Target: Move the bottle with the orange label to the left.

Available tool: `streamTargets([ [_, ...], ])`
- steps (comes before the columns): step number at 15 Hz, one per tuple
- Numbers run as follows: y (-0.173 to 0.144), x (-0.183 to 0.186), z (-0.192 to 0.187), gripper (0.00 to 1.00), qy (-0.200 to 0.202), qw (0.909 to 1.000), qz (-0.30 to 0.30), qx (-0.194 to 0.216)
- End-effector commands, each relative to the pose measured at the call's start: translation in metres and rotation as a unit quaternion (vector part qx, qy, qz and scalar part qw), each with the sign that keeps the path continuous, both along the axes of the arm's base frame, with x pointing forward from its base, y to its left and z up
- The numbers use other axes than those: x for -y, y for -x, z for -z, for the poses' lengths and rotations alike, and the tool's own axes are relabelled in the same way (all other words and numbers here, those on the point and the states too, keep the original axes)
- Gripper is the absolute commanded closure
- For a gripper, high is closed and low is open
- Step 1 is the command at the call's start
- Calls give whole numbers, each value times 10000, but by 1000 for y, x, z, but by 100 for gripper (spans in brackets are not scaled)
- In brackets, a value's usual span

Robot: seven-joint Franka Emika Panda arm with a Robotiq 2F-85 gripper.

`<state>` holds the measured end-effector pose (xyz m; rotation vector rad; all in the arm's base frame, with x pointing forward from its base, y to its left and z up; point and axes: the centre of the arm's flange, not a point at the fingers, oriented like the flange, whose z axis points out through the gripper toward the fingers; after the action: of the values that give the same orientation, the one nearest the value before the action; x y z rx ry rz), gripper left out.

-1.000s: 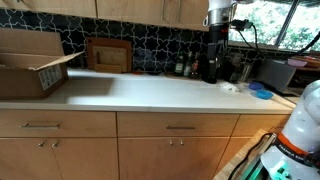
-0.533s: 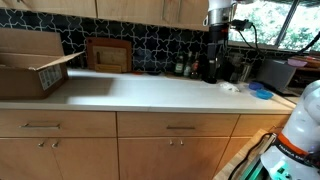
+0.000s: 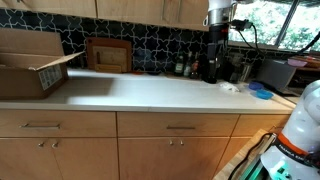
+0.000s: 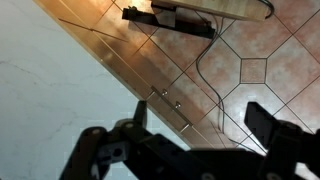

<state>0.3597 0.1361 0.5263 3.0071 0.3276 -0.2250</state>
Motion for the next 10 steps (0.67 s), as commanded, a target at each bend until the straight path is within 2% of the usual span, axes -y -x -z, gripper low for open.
streamTargets([
  [1,-23,9,7,0,71,9995,156,280],
  [5,-76,60,27,0,79,9948,579,838],
  [8,-100,117,55,0,-38,9881,1106,1072],
  [10,-109,154,75,0,-157,9802,1531,1246],
])
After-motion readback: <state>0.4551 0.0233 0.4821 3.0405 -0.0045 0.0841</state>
